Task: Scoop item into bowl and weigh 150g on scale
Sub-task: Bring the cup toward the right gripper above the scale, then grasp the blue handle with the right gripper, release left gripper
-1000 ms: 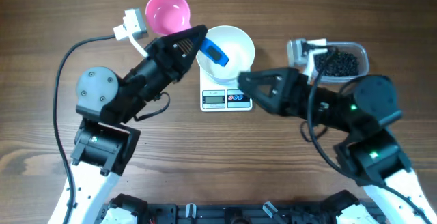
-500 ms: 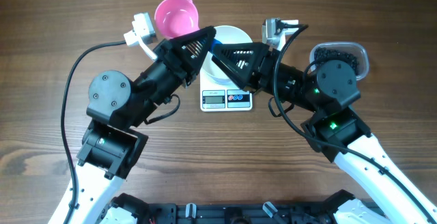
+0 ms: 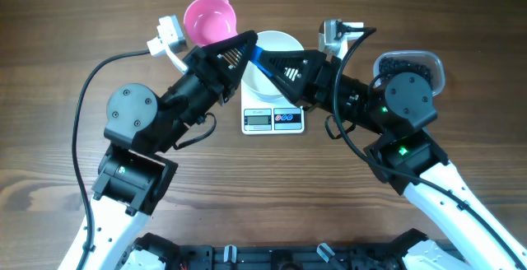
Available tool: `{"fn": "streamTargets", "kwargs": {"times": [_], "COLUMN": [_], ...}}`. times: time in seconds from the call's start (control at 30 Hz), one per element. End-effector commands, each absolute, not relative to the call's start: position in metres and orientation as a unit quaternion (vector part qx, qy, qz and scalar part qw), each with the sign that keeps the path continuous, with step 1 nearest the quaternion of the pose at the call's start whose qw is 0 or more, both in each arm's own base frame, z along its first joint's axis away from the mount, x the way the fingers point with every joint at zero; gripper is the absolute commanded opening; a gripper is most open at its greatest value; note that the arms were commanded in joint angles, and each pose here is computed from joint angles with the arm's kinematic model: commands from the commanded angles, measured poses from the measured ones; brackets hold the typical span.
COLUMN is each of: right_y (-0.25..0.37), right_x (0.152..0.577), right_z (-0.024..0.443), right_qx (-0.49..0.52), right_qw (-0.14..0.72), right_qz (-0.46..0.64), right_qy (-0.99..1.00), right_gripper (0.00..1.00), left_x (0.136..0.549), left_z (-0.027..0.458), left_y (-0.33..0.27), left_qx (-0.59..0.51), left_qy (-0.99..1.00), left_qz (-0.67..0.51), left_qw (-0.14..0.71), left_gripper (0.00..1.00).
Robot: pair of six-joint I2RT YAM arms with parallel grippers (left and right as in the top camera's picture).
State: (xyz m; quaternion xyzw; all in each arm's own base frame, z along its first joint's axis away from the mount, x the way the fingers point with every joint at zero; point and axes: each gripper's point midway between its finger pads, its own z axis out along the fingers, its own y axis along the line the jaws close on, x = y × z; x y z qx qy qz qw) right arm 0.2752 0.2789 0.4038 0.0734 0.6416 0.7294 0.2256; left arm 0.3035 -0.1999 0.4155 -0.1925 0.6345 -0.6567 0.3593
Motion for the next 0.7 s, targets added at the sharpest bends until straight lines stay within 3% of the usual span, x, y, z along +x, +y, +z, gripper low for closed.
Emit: {"fn": "streamTargets", "kwargs": {"times": [0.0, 0.37, 0.67], "right_y": [0.2780, 0.2796, 0.2807], "right_x": [0.2779, 0.2744, 0.2721], "right_z": [0.4093, 0.4088, 0.4085], "right_qx": [0.079, 0.071, 0.067], "right_qw": [0.226, 0.218, 0.211], "right_qz": [0.733, 0.735, 0.736], "right_qy": [0.636, 0.638, 0.640], "right_gripper": [0.31, 0.29, 0.22], "left_x": [0.3031, 0.3034, 0.3035], "left_z": [0.4219, 0.4196, 0.4196], "left_y": [-0.1962, -0.1964, -0.1963], "left_qx": [-0.192, -0.194, -0.194], "left_qy": [0.629, 0.632, 0.632], "left_qz": [-0.658, -0.656, -0.656], "left_qw": [0.368, 0.365, 0.365], "left_gripper": [0.04, 0.04, 0.04]}}
